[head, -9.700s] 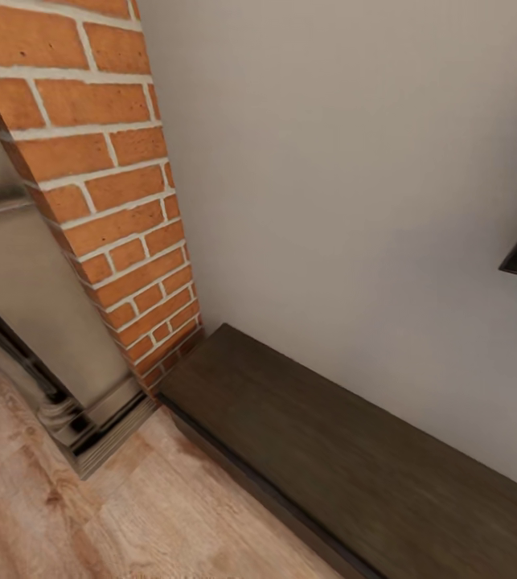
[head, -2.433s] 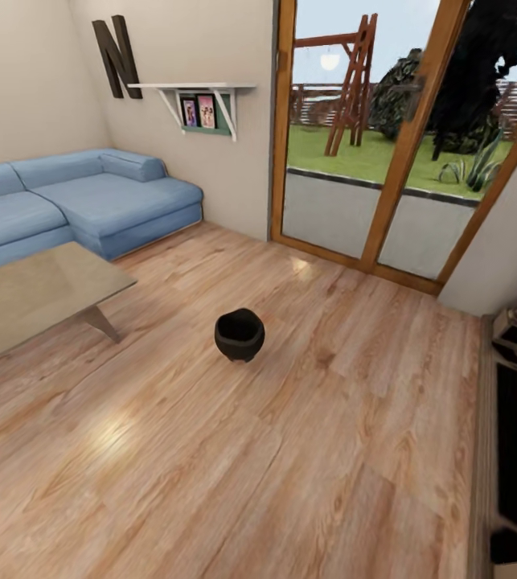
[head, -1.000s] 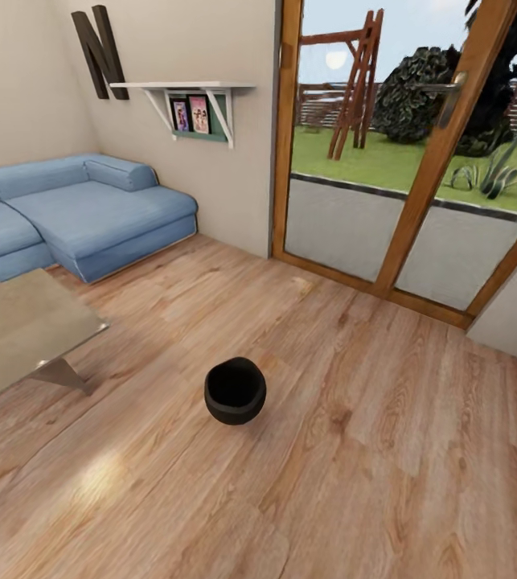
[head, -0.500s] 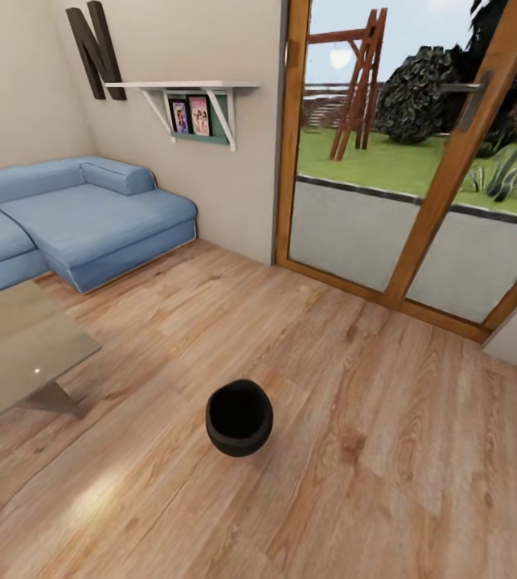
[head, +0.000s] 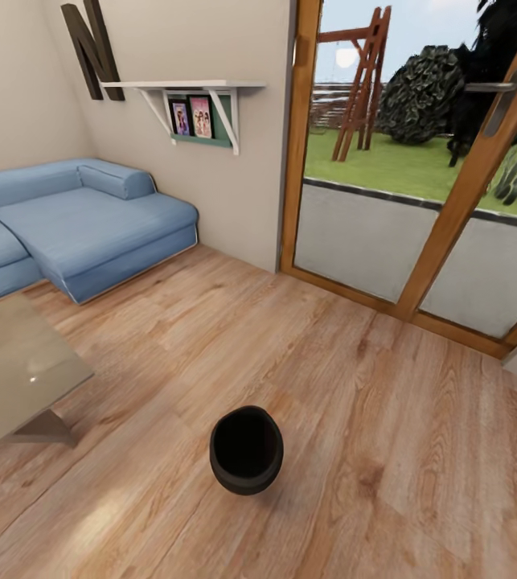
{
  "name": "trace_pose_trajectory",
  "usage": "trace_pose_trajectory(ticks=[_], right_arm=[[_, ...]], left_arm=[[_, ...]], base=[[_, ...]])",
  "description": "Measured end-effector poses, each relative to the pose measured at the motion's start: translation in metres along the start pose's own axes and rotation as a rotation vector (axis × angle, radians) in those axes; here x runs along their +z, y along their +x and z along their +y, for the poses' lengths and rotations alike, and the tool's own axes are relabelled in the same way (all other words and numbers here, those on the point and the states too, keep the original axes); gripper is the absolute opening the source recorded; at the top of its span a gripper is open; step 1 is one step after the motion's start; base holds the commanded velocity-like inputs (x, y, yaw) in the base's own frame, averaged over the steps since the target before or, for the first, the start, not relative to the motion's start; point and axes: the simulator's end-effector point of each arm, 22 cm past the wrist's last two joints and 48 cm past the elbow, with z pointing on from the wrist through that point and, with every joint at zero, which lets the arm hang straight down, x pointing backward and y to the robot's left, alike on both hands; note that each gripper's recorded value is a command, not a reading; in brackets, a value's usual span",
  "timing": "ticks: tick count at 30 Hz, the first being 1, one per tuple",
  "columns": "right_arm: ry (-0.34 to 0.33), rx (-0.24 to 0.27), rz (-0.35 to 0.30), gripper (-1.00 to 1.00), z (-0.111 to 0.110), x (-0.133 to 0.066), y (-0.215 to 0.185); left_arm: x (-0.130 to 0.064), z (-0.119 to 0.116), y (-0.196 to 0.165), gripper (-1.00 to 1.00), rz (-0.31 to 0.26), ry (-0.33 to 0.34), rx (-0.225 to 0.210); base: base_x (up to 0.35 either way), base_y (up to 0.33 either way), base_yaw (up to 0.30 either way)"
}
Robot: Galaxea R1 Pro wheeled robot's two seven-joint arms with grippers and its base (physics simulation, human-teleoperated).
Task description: Place each of the two pumpkins and all three candles from the living room inside a cabinet in the living room (use any cabinet), then make sure every cabinet is closed, and position the cauldron so it is next to a table in the living room.
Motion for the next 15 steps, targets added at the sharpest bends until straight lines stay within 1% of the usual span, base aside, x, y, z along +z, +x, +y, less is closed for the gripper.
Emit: trace_pose_trajectory(ticks=[4,6,10,15], right_arm=[[-0.002,-0.002,0.001,1.0,-0.0008,0.0001,0.0008],[-0.003,-0.003,0.001,1.0,-0.0012,0.0001,0.001],[-0.001,-0.005,0.001,1.0,-0.002,0.0001,0.0012],[-0.002,0.001,-0.001,1.0,0.0024,-0.0003,-0.0007]], left_arm=[[0.0,-0.0001,0.0,1.0,0.0,0.0,0.0],[0.0,0.0,0.0,1.0,0.0,0.0,0.0],[0.0,-0.0001,0.0,1.0,0.0,0.0,0.0],[0.0,0.0004,0.0,1.0,0.0,-0.002,-0.001]], base=[[0.326,0.008,0.0],[0.179,0.002,0.0],[0.055,0.0,0.0],[0.021,0.0,0.0]])
